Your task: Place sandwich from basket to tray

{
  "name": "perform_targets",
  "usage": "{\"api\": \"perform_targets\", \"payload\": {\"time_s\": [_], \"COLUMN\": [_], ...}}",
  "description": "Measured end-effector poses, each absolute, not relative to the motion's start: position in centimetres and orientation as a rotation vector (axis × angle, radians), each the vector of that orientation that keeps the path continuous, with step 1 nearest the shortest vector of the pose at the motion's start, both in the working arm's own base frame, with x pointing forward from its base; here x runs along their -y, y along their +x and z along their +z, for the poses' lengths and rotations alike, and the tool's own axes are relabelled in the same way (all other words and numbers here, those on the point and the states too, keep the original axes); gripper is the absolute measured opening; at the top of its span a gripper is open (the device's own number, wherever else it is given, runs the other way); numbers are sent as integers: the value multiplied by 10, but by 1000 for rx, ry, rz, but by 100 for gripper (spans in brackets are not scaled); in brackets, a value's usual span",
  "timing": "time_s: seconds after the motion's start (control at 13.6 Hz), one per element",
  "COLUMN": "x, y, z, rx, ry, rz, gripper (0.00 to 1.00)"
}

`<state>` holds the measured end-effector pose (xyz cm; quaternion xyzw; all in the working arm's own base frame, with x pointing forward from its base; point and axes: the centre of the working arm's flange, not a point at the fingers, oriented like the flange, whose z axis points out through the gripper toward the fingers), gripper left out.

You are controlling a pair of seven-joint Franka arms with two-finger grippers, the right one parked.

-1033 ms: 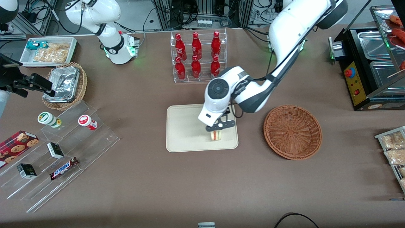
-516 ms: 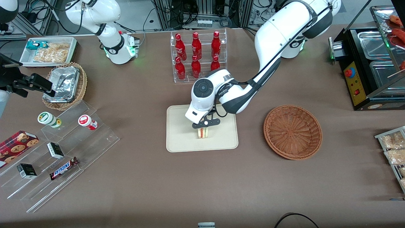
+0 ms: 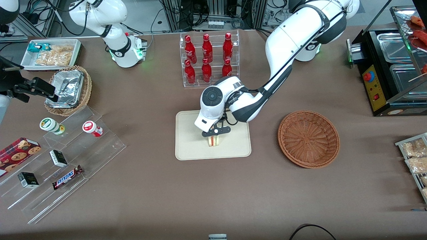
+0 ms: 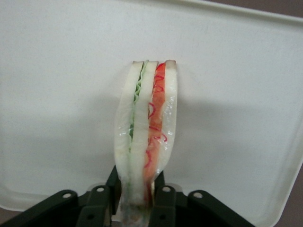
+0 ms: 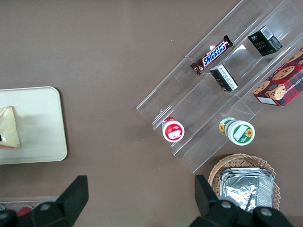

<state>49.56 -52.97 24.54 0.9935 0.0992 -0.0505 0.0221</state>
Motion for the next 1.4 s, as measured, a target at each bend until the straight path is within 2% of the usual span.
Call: {"api": "perform_targets", "payload": {"time_s": [0.22, 0.44, 0.89, 1.4], "x": [531, 531, 489, 420], "y": [506, 510, 510, 542], "z": [263, 310, 407, 423], "rx": [-321, -319, -391, -611], "ry": [3053, 3038, 3174, 3243], "rz": [-115, -42, 30, -12], "gripper": [71, 99, 100, 100]}}
